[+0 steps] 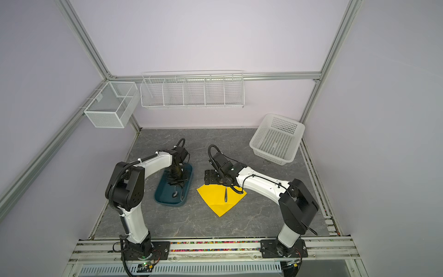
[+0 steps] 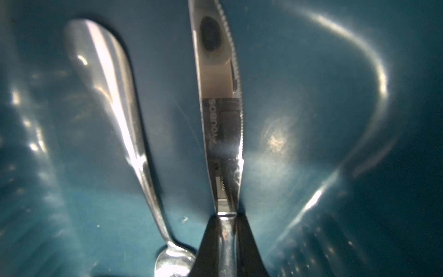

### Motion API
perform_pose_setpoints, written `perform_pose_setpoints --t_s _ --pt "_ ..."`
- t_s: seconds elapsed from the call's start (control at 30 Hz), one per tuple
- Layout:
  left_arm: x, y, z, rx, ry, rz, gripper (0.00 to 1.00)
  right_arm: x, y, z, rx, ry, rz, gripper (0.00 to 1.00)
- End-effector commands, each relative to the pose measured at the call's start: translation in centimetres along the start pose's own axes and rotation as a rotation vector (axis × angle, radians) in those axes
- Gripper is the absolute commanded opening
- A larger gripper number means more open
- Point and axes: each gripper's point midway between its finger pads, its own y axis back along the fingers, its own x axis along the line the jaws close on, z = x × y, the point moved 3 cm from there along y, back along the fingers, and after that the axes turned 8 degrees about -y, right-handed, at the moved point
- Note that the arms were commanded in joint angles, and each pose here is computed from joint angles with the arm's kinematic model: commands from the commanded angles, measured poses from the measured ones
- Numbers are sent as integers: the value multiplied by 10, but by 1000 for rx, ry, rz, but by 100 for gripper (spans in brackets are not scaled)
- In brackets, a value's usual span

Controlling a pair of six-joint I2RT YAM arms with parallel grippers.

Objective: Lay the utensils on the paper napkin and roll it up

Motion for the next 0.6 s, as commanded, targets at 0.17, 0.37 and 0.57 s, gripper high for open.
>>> perform_pose_setpoints --t_s 0.17,0.37,0.57 --pt "9 -69 -10 124 -45 60 13 3 -2 -2 7 -21 19 89" --pt "10 -69 -10 108 -32 54 8 9 5 4 -34 -27 57 89" --pt "7 -69 -10 98 -27 36 4 8 14 6 -58 -16 58 89"
